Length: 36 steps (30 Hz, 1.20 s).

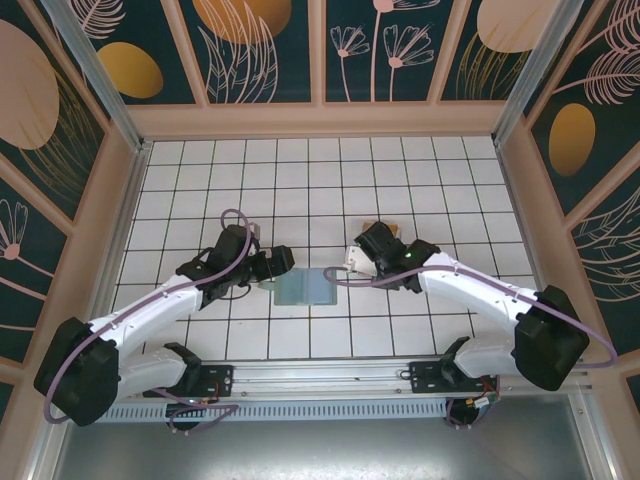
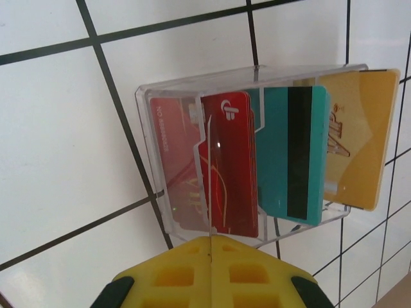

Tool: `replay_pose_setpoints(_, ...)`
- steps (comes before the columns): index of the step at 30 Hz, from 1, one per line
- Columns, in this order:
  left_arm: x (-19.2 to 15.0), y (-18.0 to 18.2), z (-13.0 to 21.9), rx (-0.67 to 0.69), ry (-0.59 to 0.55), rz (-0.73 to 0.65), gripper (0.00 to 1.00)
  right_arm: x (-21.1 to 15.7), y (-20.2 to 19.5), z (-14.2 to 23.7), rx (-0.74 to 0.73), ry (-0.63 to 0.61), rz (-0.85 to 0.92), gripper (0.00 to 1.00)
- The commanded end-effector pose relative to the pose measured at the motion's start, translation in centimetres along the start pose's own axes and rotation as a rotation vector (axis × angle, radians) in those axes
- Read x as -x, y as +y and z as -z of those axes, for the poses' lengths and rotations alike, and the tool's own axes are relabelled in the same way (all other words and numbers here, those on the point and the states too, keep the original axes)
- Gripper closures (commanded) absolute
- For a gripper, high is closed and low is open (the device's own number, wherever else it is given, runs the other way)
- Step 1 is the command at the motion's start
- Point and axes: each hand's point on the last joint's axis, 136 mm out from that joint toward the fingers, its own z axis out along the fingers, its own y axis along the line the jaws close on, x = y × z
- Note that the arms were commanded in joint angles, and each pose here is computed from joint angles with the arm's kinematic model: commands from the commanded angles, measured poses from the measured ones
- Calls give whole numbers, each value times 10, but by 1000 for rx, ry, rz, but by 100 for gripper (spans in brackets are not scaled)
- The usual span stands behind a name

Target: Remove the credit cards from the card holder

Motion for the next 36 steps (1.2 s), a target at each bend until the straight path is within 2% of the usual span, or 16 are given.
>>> replay_pose_setpoints(1, -1, 3, 1, 1, -10, 8, 1, 4, -2, -7, -29, -6, 39, 100)
replay_pose_setpoints(15, -3, 5, 2, 0, -10, 13, 1, 19, -15, -4, -64, -14, 94, 100)
replay_pose_setpoints(21, -4, 5, 1, -1, -7, 13, 2, 11, -7, -10, -53, 10, 110, 100)
replay_pose_setpoints(28, -4, 5, 0, 0, -6, 14, 1, 24, -19, 8, -45, -31, 74, 100)
replay_pose_setpoints(36, -3, 4, 0, -3, -5, 9, 2, 8, -6, -6, -19, -18, 80, 100)
